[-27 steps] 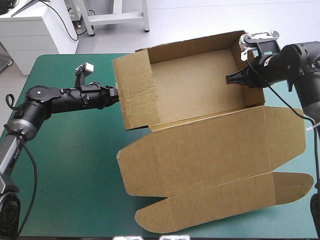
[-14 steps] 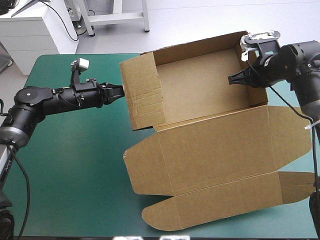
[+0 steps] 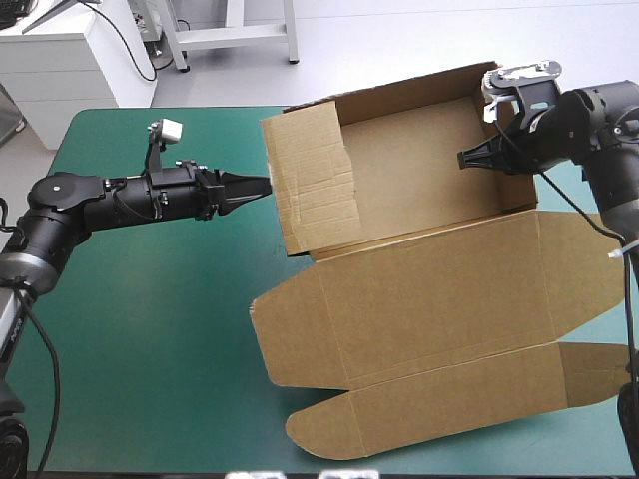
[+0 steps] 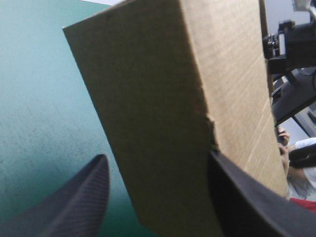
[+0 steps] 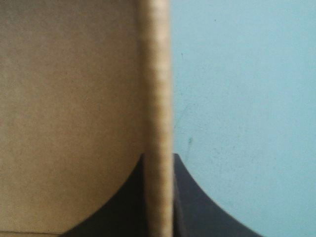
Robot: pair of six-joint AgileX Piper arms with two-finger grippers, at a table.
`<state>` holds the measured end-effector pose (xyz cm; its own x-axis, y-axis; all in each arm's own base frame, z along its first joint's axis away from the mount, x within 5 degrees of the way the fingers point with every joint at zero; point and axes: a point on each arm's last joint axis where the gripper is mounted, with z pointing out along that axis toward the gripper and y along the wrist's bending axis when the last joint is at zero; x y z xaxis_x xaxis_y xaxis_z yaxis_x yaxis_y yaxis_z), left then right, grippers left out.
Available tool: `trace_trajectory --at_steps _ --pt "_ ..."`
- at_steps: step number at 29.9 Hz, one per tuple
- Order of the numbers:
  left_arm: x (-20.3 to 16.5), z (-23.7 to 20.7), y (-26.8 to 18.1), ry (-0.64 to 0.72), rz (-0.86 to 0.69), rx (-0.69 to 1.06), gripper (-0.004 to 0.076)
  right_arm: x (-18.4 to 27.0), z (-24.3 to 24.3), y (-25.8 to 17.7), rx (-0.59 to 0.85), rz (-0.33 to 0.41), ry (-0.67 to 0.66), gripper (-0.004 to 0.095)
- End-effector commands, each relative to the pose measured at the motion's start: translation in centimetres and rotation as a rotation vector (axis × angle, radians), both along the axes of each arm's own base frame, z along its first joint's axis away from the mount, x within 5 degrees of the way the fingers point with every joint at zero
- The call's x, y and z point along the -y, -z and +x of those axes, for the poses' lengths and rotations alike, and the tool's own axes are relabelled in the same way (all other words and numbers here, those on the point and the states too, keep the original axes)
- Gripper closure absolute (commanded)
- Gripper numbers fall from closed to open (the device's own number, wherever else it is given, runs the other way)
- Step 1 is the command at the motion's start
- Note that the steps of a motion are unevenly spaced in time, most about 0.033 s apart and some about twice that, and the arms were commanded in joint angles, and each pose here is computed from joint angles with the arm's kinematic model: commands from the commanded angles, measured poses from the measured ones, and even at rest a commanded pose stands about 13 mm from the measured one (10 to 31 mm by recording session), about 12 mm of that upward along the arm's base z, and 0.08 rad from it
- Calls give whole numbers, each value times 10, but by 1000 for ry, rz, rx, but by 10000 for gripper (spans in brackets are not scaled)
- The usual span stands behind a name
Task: Fold the box
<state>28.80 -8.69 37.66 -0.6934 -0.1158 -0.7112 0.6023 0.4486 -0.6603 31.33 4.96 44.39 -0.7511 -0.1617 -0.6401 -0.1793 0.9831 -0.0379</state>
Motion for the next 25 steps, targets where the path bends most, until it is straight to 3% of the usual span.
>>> trace_trajectory --at_steps 1,15,25 --pt "3 -11 -28 2 -151 18 96 4 -10 -23 116 18 10 927" --pt "2 -7 -29 -45 -182 -26 86 1 -10 -23 111 64 40 927" --pt "-2 -2 -22 -126 -120 -81 87 -5 -9 -28 149 152 31 925"
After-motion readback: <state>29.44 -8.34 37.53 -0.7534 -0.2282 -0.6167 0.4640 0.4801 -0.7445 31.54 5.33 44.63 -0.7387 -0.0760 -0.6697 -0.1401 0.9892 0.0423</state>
